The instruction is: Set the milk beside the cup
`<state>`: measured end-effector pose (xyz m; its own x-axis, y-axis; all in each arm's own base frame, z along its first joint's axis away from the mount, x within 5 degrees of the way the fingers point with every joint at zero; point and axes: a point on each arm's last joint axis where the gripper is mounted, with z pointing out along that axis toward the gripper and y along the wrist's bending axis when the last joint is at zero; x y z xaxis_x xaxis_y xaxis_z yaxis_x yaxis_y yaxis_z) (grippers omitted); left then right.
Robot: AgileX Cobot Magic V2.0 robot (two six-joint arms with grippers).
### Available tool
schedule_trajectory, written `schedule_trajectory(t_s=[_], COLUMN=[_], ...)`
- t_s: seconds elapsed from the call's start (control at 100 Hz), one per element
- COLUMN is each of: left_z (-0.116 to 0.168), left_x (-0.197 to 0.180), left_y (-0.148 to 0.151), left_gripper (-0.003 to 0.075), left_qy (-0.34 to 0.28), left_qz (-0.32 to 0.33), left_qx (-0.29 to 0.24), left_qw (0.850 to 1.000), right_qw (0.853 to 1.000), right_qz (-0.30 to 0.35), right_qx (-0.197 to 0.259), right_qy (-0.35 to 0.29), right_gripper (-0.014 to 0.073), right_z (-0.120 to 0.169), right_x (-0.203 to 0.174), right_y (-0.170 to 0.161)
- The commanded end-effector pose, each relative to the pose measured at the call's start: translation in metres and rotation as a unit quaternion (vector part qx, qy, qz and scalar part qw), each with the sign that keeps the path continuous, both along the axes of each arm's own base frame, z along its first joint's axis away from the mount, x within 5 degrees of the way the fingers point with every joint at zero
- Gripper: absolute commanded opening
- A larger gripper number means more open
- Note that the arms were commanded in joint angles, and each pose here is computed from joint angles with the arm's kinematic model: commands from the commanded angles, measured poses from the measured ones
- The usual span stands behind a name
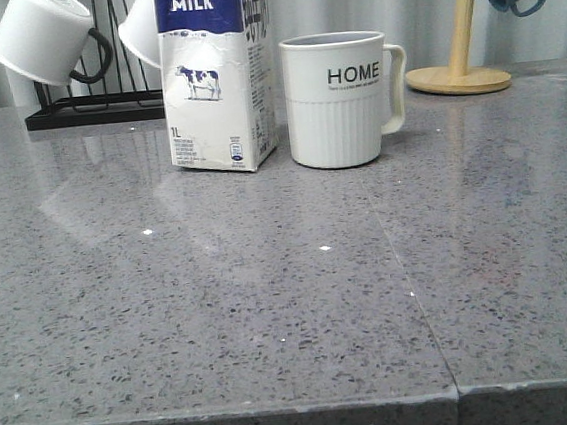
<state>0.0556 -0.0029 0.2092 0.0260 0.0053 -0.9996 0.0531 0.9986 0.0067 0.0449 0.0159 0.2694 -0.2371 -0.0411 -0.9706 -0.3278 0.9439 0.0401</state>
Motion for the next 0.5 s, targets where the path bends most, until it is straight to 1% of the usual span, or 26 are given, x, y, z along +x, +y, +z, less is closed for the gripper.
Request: schedule_trajectory(t_s=[0.0,0.09,0.16,0.26,0.4,0.49], left_z=[-0.012,-0.012,-0.012,-0.012,-0.012,-0.012], left_x=[0.000,0.000,0.000,0.000,0.000,0.000], left_y=[0.000,0.000,0.000,0.000,0.000,0.000], left_gripper=[-0.0020,-0.0020,-0.0020,-0.0020,-0.0020,-0.0020], left_qy=[-0.021,-0.021,-0.021,-0.021,-0.021,-0.021], left_qz=[0.000,0.000,0.000,0.000,0.000,0.000], left_qx=[-0.005,-0.005,-0.005,-0.005,-0.005,-0.005], left_qw=[1.000,1.000,1.000,1.000,1.000,1.000], right_qw=[0.998,0.996,0.992,0.984,0.974,0.968], right_qz=[-0.001,-0.012,-0.036,-0.083,-0.145,-0.169], right_qx=[0.010,0.010,0.018,0.032,0.026,0.022], right_qy=[-0.058,-0.086,-0.118,-0.155,-0.173,-0.184], right_gripper=[-0.0066,-0.0066,-0.0066,-0.0066,-0.0066,-0.0066], right_z=[0.015,0.013,0.007,-0.011,-0.037,-0.049], right_x=[0.002,0.006,0.010,0.018,0.022,0.019], right_y=[0.000,0.000,-0.001,-0.005,-0.013,-0.016])
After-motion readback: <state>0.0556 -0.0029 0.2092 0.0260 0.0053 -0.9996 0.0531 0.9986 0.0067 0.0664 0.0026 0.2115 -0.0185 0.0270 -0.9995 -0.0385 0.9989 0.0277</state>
